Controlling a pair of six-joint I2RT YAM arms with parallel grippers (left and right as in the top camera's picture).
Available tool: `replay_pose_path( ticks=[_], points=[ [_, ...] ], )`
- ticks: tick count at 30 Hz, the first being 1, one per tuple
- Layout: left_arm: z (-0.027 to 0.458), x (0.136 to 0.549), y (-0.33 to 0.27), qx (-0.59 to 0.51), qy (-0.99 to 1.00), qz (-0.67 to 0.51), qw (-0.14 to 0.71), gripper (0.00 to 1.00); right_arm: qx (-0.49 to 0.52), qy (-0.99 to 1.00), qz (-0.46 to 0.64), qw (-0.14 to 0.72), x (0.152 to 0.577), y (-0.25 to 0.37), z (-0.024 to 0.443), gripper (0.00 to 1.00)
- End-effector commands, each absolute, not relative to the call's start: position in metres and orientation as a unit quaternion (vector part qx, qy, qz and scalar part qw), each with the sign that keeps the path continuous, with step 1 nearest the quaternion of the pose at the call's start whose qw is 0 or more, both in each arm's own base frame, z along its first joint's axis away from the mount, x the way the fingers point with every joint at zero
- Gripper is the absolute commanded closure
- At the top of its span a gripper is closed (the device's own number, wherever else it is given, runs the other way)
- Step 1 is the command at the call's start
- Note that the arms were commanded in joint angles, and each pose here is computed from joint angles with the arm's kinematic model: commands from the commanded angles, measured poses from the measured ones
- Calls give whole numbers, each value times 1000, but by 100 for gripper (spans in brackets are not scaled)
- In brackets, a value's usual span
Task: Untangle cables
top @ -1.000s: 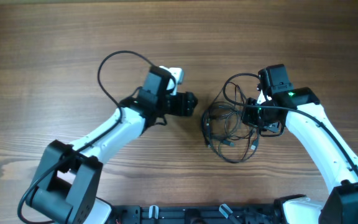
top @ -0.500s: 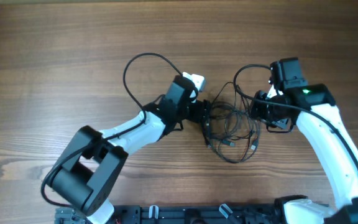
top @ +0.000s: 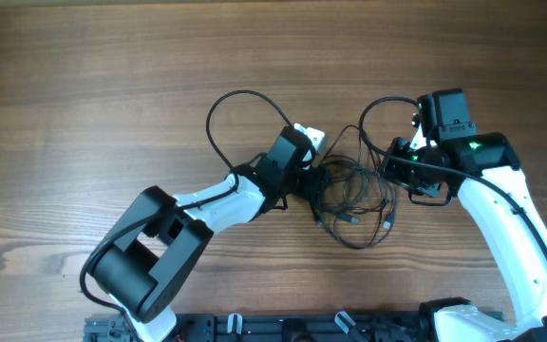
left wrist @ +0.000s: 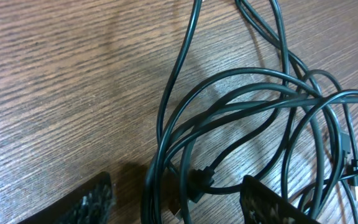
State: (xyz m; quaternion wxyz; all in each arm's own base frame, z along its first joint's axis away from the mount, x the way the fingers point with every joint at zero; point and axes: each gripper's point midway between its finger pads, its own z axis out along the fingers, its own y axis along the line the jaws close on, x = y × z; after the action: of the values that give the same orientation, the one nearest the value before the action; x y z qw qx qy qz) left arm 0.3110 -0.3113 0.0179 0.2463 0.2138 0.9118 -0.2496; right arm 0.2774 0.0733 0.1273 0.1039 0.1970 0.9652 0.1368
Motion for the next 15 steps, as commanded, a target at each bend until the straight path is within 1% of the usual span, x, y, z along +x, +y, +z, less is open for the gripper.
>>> replay_pose_path(
  ticks=[1, 5, 7, 9, 11, 15],
  points=[
    [10, 311, -311, 219, 914, -240, 244, 37, 193, 963, 152, 112, 280, 77, 137, 67],
    [10, 310, -311, 218, 914, -240, 242, 58, 192, 963, 153, 111, 280, 78, 137, 68],
    [10, 309, -310, 218, 915, -239, 241, 70, 193, 963, 153, 110, 279, 78, 137, 68],
    [10, 309, -310, 218, 915, -239, 241, 85, 193, 963, 152, 109, 279, 77, 137, 68],
    [14, 311, -310, 217, 914, -241, 246, 96, 186, 965, 151, 110, 278, 77, 137, 68],
    [37, 323, -301, 202, 909, -246, 268, 96, 172, 967, 150, 113, 279, 77, 136, 67]
  ],
)
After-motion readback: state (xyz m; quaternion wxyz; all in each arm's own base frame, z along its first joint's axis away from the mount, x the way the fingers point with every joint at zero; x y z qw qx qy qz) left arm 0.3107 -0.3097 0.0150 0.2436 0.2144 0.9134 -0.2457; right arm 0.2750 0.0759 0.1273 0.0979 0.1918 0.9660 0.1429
